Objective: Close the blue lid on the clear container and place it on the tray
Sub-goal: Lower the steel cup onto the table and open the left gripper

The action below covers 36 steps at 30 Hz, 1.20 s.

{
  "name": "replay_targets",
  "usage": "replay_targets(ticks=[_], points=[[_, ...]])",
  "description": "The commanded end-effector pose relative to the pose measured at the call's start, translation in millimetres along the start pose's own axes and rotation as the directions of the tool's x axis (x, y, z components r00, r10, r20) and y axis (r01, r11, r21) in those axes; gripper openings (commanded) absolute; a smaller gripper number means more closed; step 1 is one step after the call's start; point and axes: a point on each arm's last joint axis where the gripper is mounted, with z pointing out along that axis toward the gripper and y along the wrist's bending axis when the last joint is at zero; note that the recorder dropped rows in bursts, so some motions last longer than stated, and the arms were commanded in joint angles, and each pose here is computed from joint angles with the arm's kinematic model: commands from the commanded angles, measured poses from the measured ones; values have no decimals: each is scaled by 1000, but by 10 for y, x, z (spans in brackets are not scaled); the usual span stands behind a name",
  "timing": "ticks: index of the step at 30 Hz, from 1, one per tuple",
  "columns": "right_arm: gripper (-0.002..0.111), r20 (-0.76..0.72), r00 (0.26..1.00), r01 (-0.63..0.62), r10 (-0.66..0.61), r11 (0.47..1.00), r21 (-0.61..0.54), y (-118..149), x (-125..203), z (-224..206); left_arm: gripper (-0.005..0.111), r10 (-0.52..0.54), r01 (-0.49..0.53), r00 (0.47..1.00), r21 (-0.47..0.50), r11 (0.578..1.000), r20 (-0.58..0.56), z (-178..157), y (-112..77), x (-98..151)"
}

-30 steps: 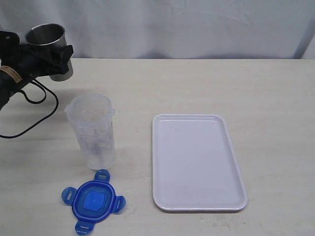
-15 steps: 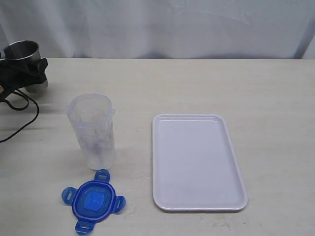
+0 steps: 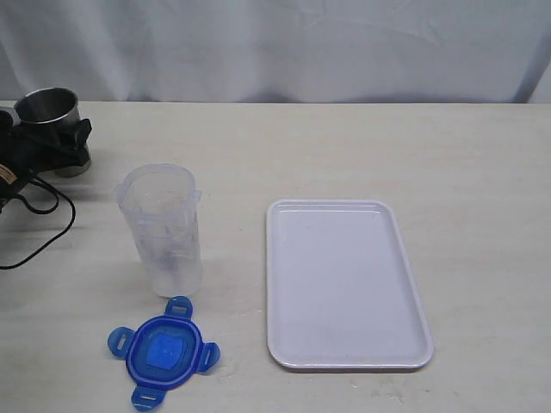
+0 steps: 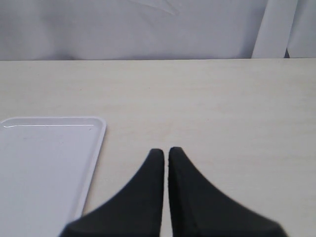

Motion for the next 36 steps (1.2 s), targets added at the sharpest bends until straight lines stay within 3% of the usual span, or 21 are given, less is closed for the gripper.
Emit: replay_targets(ticks=[1, 3, 5, 8, 11, 19, 25, 36], points=[[4, 13, 1000, 12, -12, 1000, 3, -2, -5, 0, 0, -3, 3, 999, -13, 1000, 47, 21, 19, -69], [4, 13, 1000, 12, -12, 1000, 3, -2, -5, 0, 4, 1, -1, 997, 6, 1000, 75, 20, 1, -95], [4, 13, 1000, 12, -12, 1000, 3, -2, -5, 0, 23, 10, -12, 998, 30, 999, 70, 22, -27, -90], [4, 13, 1000, 12, -12, 1000, 3, -2, -5, 0, 63, 14, -17, 998, 42, 999, 67, 22, -38, -87], [4, 13, 1000, 12, -12, 1000, 3, -2, -5, 0, 84, 14, -17, 998, 42, 999, 67, 22, -38, -87], [4, 13, 1000, 12, -12, 1000, 3, -2, -5, 0, 85, 24, -28, 998, 71, 997, 61, 18, -60, -80], [4, 13, 1000, 12, -12, 1000, 3, -2, -5, 0, 85, -39, 35, 998, 94, 995, 46, -4, -41, -70], [4, 13, 1000, 12, -12, 1000, 3, -2, -5, 0, 85, -20, 19, 1000, 161, 987, 5, -30, -63, -33]])
